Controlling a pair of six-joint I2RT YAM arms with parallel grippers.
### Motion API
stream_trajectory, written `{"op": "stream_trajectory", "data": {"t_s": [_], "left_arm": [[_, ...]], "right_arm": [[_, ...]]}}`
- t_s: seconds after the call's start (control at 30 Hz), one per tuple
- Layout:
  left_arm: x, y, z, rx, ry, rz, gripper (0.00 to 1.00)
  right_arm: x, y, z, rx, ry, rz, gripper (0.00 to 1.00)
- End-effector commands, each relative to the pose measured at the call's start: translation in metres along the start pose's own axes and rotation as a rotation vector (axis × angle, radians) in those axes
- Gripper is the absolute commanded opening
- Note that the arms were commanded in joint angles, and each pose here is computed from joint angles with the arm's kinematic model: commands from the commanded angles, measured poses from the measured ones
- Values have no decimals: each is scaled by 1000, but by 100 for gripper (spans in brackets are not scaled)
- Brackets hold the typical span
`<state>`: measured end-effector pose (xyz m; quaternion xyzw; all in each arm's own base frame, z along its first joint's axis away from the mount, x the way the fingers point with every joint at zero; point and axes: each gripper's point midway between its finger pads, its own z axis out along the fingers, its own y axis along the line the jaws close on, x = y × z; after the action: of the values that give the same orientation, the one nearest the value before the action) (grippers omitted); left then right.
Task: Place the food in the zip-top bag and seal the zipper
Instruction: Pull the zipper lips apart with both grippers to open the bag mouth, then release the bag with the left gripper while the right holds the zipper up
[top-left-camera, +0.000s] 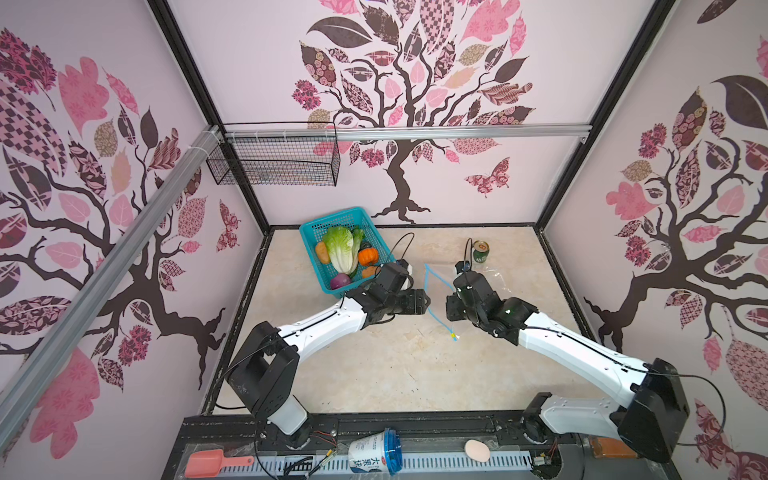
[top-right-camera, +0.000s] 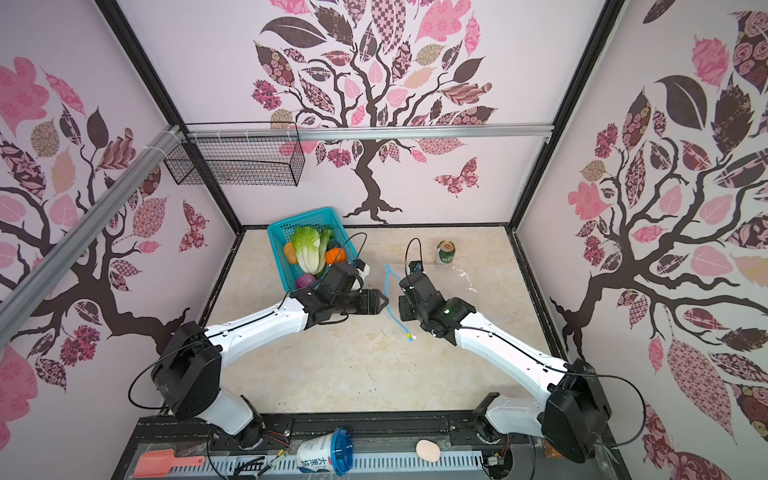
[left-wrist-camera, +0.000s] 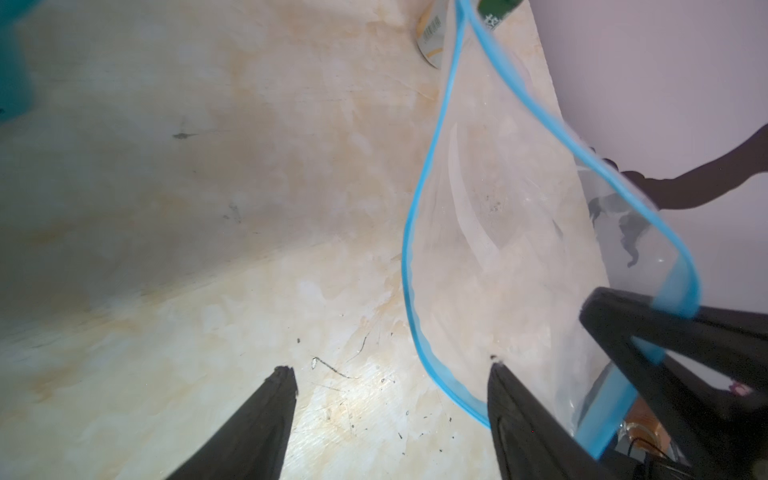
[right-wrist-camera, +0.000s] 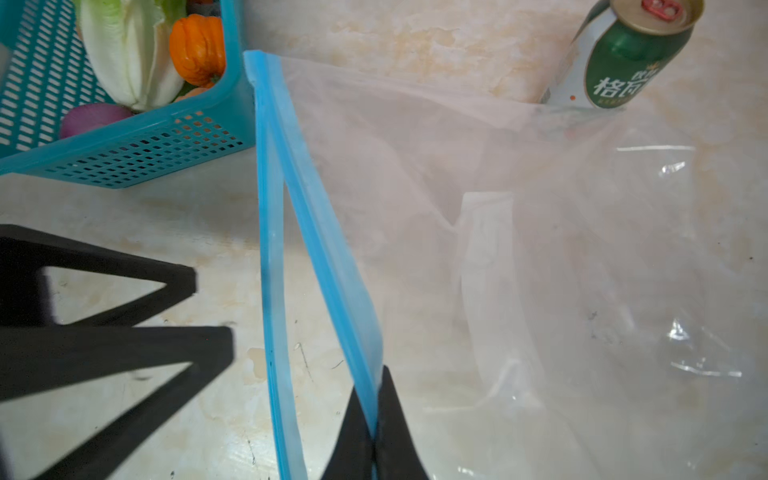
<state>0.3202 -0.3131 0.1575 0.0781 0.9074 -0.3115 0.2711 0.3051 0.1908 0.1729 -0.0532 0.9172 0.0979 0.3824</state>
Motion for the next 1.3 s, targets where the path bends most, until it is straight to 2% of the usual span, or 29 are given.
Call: {"op": "stream_trajectory", "data": {"t_s": [0.0,0.13,0.23,0.4,0.57,0.7,0.9,1.13,1.27], "left_arm": [[-29,16,-26,-27,-98,-22,80],[-68,51,-41,-159,-206,3,82],[-96,78,-37,-254,-243,10,82],[-127,106,-10,-333,-233,37,82],[-134,117,29,-369,-134,76,83],[-125,122,53,-344,-66,61,82],[-100,120,62,-289,12,11,81],[-57,120,30,-277,62,-59,81],[-18,129,7,-300,107,-92,81]], "right_arm": [[-25,10,2,-56,-80,41,0],[-38,7,2,-85,-112,69,0],[-46,2,3,-121,-123,105,0],[-54,-6,1,-148,-147,129,0],[-56,-11,-5,-141,-170,122,0],[-53,-19,-8,-113,-186,113,0],[-52,-23,-10,-100,-200,103,0],[-50,-25,-10,-96,-208,100,0],[-50,-25,-12,-98,-211,100,0]]}}
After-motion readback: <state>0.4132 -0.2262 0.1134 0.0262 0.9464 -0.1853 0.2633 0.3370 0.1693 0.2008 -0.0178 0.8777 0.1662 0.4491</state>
